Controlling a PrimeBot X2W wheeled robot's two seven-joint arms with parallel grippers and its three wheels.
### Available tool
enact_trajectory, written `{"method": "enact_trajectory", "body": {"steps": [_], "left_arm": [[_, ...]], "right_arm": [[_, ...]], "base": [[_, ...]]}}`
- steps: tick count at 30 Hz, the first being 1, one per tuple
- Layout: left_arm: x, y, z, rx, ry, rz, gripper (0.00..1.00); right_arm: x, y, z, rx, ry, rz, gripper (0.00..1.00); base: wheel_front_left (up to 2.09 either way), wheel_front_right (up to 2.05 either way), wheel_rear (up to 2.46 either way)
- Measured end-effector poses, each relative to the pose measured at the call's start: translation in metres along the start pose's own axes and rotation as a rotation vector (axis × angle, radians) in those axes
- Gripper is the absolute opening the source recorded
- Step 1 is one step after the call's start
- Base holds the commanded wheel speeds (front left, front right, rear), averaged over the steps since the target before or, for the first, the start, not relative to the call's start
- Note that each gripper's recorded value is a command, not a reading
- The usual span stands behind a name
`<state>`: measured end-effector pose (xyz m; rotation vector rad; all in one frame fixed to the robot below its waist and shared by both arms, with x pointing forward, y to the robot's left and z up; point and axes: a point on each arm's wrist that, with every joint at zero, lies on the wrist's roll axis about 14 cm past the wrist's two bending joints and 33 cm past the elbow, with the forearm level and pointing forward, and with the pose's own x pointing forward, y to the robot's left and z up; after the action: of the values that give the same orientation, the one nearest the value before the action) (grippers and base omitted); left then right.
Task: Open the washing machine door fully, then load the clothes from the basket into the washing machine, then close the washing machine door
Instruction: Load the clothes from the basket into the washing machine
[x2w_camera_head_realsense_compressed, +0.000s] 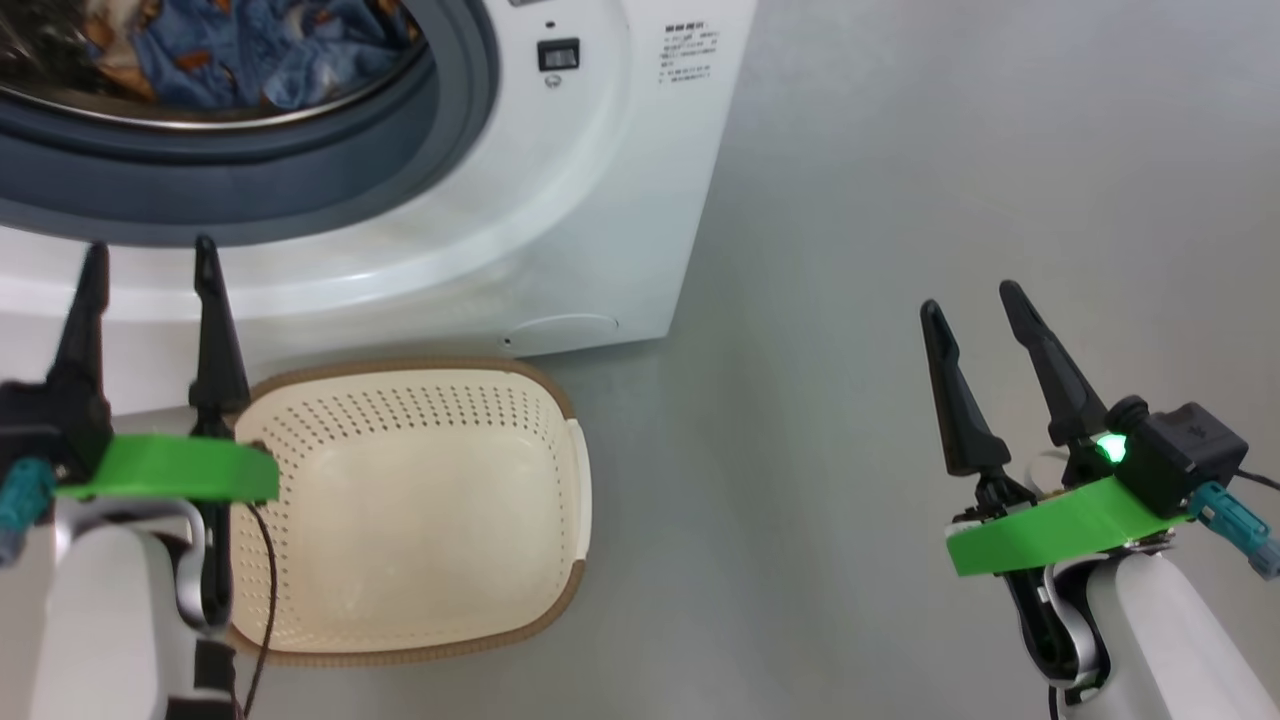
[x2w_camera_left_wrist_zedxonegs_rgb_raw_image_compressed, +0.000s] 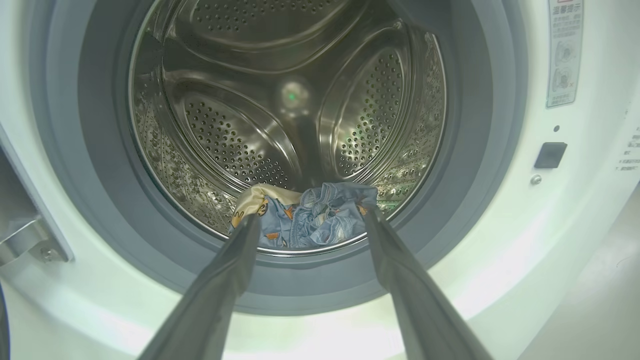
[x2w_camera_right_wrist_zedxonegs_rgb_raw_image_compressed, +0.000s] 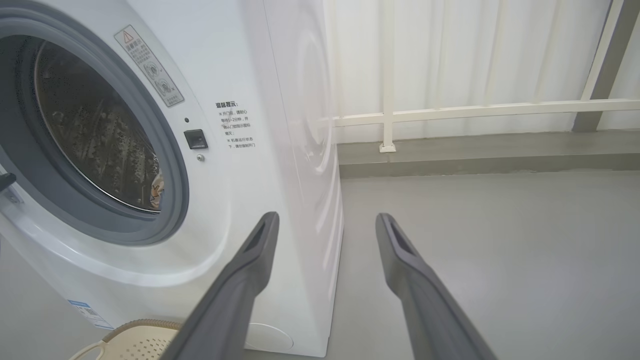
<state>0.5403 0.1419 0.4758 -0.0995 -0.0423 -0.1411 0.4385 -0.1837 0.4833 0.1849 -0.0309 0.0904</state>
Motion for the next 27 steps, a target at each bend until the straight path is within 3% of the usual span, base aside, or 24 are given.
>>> {"method": "enact_trajectory", "body": {"steps": [27], "left_arm": [[-0.117, 0.031, 0.009, 0.000, 0.034, 0.112, 1.00]], "right_arm": [[-0.053, -0.001, 0.016, -0.009, -0.016, -0.013, 1.00]], "base": [[0.00, 0.00, 0.00]]}}
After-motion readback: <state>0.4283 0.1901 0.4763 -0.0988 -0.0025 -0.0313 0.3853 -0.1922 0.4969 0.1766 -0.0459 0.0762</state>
